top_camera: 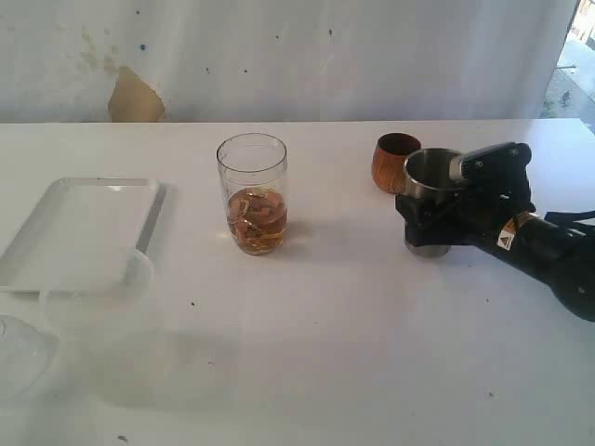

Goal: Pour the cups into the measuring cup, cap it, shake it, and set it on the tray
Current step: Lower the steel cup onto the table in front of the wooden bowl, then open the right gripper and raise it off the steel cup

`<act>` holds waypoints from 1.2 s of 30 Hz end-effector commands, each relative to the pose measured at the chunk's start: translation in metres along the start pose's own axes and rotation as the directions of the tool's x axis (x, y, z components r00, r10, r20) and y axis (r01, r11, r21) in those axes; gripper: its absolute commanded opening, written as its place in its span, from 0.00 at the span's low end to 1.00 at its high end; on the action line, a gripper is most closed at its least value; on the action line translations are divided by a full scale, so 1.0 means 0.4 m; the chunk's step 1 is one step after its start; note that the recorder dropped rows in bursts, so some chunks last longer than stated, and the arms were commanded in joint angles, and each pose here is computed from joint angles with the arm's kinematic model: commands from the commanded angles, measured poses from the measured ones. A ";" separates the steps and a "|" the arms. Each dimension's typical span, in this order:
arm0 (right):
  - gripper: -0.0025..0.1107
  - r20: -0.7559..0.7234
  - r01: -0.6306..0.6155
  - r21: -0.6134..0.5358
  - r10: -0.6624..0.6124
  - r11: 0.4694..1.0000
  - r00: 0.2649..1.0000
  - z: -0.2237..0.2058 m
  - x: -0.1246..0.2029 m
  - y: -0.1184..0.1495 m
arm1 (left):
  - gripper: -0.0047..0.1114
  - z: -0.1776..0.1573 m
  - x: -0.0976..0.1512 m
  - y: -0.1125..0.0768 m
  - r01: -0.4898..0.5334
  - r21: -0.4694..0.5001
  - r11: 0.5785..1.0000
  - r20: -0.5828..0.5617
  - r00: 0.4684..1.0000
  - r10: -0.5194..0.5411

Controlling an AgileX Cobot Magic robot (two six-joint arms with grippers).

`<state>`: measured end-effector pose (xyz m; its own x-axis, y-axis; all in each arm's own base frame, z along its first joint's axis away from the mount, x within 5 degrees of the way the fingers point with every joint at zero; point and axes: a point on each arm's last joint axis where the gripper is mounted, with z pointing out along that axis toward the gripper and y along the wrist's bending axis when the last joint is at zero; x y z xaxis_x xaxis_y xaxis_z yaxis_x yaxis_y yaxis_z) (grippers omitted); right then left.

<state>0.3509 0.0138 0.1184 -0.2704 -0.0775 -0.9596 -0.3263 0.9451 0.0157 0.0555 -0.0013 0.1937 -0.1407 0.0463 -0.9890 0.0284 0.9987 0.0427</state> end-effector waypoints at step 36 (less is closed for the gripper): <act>0.95 0.182 0.013 -0.008 -0.011 1.000 0.983 -0.006 -0.043 -0.001 | 0.05 0.000 0.004 0.000 0.000 0.002 1.000 -0.003 1.000 0.000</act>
<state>0.3534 0.0159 0.1224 -0.1402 -0.0275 -0.9897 -0.3472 0.9375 0.0232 0.0555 -0.0013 0.1937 -0.1407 0.0463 -0.9890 0.0284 0.9987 0.0427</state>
